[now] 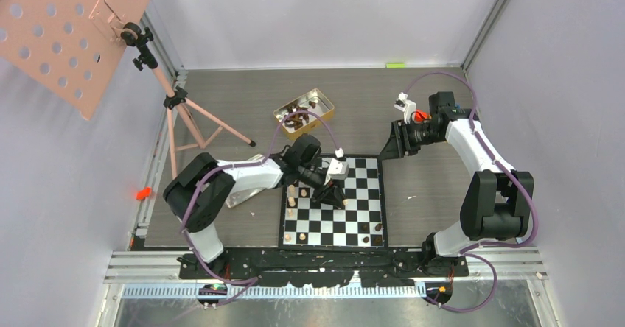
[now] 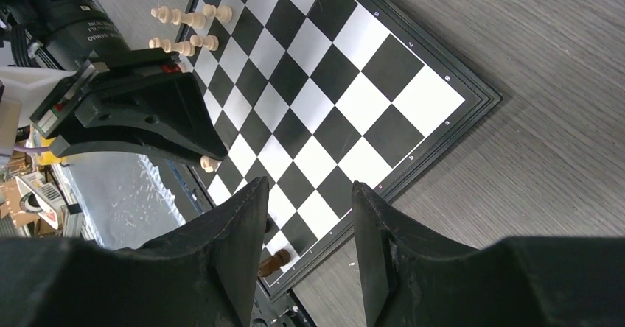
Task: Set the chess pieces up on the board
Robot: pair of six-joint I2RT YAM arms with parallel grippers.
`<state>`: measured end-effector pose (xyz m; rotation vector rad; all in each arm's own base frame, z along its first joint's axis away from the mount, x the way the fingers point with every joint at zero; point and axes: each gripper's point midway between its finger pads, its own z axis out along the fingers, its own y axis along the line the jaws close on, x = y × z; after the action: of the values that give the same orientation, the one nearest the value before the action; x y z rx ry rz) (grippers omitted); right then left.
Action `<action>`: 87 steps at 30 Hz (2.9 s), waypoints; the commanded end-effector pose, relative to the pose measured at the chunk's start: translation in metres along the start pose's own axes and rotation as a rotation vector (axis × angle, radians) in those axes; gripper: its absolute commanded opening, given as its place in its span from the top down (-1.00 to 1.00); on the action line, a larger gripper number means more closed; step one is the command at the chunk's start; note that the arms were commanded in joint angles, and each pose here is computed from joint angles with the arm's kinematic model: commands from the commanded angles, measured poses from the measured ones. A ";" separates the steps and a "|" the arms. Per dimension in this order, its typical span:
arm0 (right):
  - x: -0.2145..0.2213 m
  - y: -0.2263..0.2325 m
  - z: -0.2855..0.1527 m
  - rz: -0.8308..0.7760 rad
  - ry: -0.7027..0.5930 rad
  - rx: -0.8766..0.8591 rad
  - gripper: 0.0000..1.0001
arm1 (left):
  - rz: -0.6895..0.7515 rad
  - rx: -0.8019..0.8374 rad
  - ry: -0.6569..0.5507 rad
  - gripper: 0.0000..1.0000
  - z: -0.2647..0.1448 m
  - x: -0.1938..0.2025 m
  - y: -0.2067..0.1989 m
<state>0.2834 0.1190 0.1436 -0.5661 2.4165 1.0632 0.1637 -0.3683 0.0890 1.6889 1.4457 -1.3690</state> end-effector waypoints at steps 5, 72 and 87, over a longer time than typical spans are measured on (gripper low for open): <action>-0.005 -0.001 -0.005 -0.044 -0.026 0.016 -0.03 | 0.113 0.026 -0.061 0.84 0.019 -0.008 0.007; 0.096 0.089 0.104 -0.755 0.502 0.025 -0.22 | -0.460 -0.894 0.100 -0.26 -0.296 -0.030 0.032; 0.114 0.091 0.122 -0.813 0.582 0.015 0.07 | -0.463 -0.911 0.093 -0.28 -0.303 -0.030 0.031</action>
<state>0.1617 0.2365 0.0580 -1.8358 2.2730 0.5780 0.3020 -0.1257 0.1957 0.8662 2.2048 -0.6134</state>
